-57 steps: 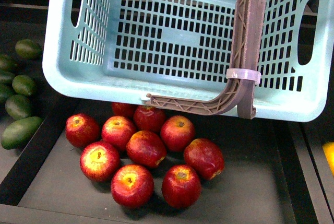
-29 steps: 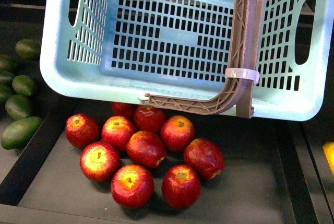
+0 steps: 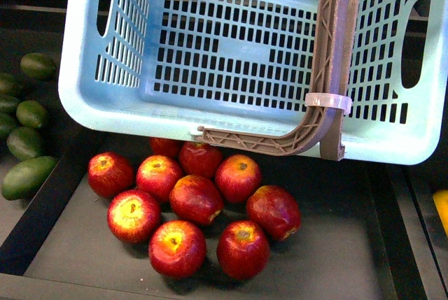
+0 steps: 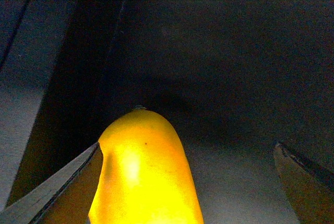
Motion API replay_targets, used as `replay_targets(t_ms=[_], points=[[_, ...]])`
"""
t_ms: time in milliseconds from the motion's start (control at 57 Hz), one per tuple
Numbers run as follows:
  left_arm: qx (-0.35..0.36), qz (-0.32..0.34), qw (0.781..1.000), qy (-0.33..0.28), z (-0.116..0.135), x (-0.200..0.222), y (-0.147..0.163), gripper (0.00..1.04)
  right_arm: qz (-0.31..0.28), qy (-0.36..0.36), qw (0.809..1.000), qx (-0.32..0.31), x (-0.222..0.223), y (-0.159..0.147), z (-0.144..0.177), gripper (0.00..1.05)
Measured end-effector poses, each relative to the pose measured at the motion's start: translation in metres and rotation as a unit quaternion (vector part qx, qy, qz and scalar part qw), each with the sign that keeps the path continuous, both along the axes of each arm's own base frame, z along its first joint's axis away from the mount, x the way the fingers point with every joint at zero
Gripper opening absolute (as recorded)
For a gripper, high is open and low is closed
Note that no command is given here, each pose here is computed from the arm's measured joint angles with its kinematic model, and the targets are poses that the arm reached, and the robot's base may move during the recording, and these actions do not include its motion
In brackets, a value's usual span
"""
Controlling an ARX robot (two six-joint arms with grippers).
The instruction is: Pick mango and avocado into basket
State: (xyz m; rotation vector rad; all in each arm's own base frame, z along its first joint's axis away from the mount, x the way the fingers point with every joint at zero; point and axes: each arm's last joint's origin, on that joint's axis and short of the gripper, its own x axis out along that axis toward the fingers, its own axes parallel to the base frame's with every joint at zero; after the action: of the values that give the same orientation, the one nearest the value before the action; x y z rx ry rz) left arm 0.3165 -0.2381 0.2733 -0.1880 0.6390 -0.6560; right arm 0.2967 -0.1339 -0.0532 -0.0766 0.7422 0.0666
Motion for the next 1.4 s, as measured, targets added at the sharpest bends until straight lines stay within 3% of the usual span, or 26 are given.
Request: replay_targets(t_ms=[491,1052,1402], points=[[0.0,0.0,1.0,0.0,0.0,0.0,0.0,0.09,0.006,0.003,1.0,0.016,0.014,0.002,-0.025,0.97],[0.0,0.0,1.0,0.0,0.0,0.0,0.0,0.09,-0.02,0.036,0.998,0.048,0.017,0.006,-0.031,0.97],[0.0,0.0,1.0,0.0,0.0,0.0,0.0,0.09,-0.063,0.108,0.992,0.024,0.005,-0.004,-0.034,0.97]])
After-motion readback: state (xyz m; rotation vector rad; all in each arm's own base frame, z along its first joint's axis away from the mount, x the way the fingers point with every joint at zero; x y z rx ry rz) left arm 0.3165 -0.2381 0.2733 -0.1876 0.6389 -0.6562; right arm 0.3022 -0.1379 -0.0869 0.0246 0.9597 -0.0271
